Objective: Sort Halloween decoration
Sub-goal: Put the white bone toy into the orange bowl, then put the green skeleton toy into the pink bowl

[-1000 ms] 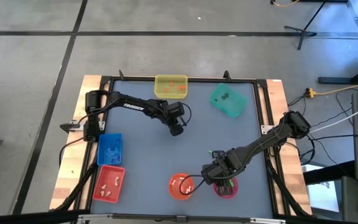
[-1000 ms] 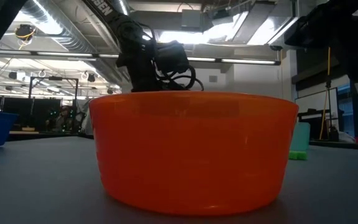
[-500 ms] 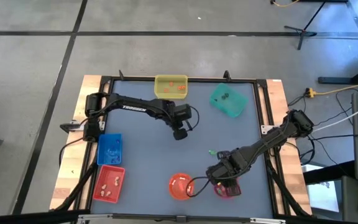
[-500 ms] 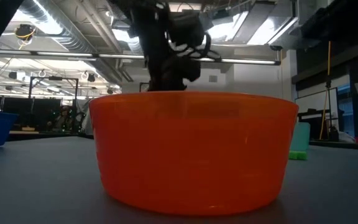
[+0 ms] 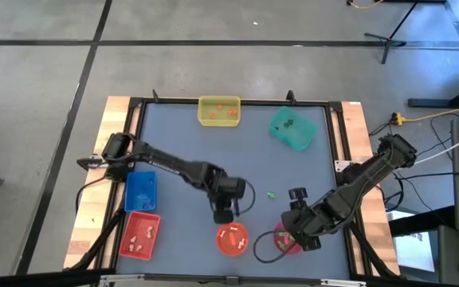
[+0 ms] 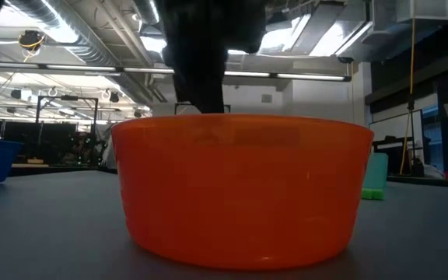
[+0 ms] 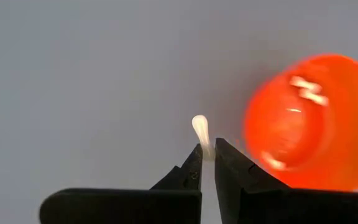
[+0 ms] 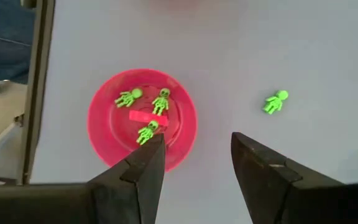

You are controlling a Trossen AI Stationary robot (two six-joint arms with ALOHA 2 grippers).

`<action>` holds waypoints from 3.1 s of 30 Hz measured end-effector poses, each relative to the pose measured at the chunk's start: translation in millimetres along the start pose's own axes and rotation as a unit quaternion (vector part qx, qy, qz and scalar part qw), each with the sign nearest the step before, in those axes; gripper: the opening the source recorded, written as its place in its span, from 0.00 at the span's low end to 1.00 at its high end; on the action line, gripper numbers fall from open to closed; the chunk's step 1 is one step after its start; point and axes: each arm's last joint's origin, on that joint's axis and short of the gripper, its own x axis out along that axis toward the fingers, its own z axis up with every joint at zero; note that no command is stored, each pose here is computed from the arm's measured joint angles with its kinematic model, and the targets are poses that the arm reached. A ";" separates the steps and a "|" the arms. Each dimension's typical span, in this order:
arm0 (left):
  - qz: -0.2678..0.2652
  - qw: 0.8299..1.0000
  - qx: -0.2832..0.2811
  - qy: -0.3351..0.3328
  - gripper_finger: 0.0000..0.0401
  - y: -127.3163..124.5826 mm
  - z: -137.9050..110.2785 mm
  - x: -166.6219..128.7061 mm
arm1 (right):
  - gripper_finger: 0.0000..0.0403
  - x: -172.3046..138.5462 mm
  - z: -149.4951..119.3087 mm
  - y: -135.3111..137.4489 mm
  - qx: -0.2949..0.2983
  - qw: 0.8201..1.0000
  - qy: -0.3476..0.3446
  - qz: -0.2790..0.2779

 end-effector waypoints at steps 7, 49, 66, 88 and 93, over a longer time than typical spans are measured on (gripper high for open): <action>-0.039 0.999 0.034 -0.018 0.02 -52.1 -18.3 3.1 | 0.45 2.0 1.8 -0.3 0.002 1.000 -0.006 -0.010; 0.008 0.963 0.212 -0.167 0.30 -63.7 -13.0 -68.0 | 0.45 1.9 6.6 1.5 0.006 0.999 -0.033 -0.006; 0.056 0.925 0.206 -0.314 0.30 -11.3 -67.1 -210.2 | 0.45 2.0 6.8 1.6 0.006 0.999 -0.034 -0.006; 0.028 0.898 0.148 -0.414 0.01 69.7 -165.1 -183.6 | 0.45 2.0 6.9 1.5 0.007 0.999 -0.035 -0.007; 0.030 0.899 0.130 -0.417 0.00 80.8 -183.3 -175.0 | 0.45 2.0 6.9 1.5 0.007 0.999 -0.035 -0.007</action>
